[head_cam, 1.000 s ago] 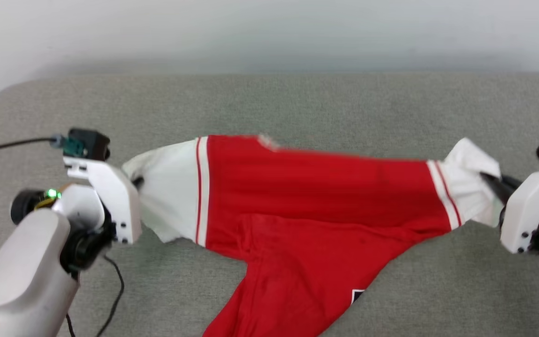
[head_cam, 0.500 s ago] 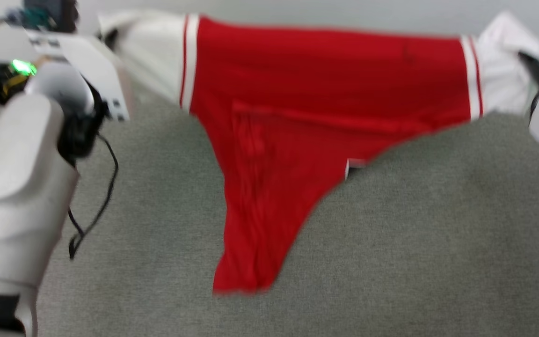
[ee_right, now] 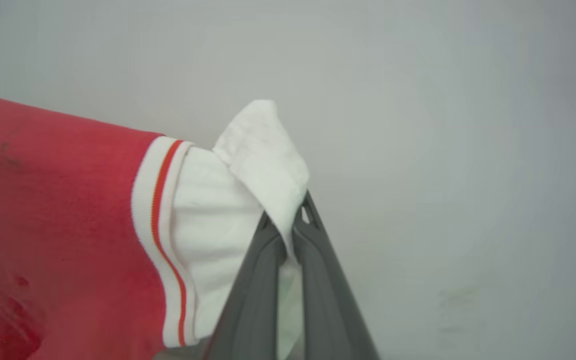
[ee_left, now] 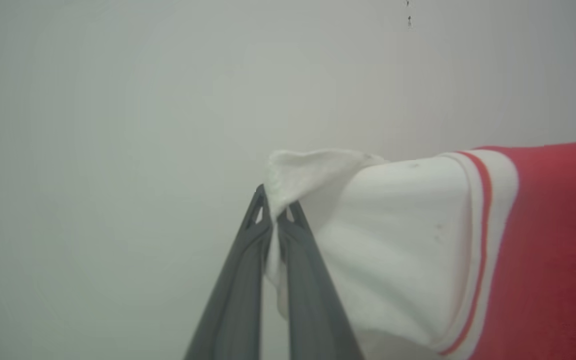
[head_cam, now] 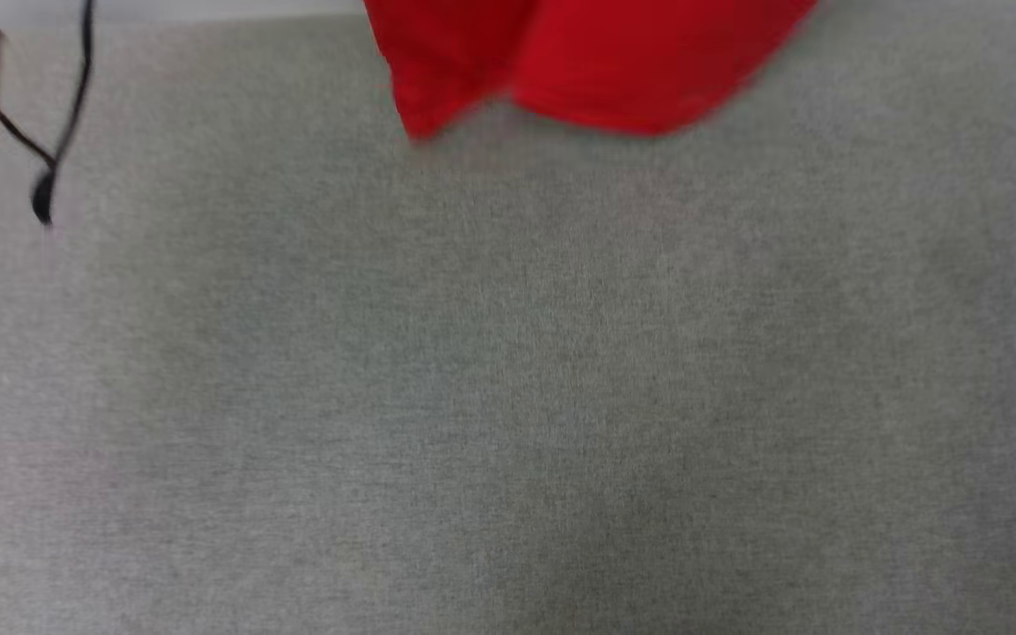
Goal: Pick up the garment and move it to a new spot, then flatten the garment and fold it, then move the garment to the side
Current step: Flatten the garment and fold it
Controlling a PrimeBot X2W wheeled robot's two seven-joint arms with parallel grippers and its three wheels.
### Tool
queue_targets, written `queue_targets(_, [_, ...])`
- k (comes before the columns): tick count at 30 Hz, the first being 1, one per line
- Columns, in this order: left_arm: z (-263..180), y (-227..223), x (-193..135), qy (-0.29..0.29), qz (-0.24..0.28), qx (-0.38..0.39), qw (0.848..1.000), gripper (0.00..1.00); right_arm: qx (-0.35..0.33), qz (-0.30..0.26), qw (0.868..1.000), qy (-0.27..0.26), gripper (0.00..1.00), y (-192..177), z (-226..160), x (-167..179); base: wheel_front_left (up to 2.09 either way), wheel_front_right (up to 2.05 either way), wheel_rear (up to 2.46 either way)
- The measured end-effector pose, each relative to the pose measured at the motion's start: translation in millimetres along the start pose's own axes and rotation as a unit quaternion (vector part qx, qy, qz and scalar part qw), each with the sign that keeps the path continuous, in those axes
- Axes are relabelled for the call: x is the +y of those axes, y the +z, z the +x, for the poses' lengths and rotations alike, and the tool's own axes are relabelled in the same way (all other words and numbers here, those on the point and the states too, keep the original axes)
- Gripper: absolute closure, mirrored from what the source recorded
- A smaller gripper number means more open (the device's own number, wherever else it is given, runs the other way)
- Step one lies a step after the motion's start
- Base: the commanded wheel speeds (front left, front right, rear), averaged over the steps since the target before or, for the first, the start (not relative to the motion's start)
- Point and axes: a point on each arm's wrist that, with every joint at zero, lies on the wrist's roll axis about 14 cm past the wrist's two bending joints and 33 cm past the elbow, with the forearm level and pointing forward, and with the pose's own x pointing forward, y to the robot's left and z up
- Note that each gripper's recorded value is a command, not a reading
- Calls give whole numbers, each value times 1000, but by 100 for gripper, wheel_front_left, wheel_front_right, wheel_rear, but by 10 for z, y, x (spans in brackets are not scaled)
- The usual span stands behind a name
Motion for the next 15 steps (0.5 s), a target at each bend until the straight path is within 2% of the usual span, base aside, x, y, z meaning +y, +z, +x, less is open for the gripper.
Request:
queue_targets(6, [364, 53, -1, 4, -9, -65, 998, 100, -75, -23, 997, -8, 100, 202, 360, -58, 0, 0, 0])
queue_targets(10, [526, -137, -16, 4, -7, -70, 998, 100, -85, -29, 996, 1, 100, 78, 539, -5, 0, 0, 0])
queue_targets(15, [608, -597, -52, 1, -7, -47, 999, 100, -75, -21, 997, 14, 100, -261, 697, 77, 0, 0, 0])
